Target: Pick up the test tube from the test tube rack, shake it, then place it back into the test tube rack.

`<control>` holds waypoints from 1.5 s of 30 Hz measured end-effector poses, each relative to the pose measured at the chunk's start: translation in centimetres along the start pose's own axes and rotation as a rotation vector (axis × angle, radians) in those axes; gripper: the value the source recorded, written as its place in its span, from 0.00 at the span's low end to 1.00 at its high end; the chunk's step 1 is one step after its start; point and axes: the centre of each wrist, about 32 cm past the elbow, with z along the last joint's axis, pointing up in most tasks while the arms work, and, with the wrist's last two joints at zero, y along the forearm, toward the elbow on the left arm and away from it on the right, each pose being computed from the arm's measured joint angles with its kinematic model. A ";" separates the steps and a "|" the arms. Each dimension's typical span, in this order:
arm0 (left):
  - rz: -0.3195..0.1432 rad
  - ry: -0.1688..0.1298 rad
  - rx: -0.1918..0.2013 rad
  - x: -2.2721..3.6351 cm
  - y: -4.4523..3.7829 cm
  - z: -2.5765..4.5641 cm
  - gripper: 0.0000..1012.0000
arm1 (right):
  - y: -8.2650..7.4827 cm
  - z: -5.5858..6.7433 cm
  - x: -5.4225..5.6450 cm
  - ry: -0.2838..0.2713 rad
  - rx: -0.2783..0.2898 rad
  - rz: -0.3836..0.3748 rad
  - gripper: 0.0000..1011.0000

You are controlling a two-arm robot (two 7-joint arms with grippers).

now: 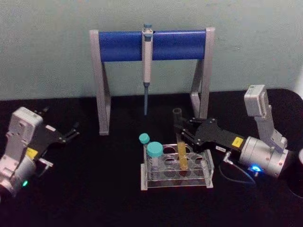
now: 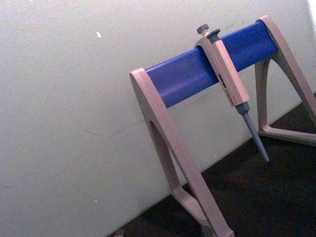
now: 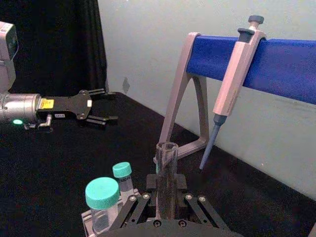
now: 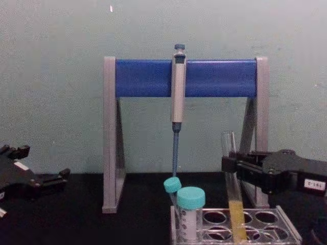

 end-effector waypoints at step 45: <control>0.000 0.000 0.000 0.00 0.00 0.00 0.99 | -0.2 0.2 -0.2 -0.018 0.020 -0.002 0.99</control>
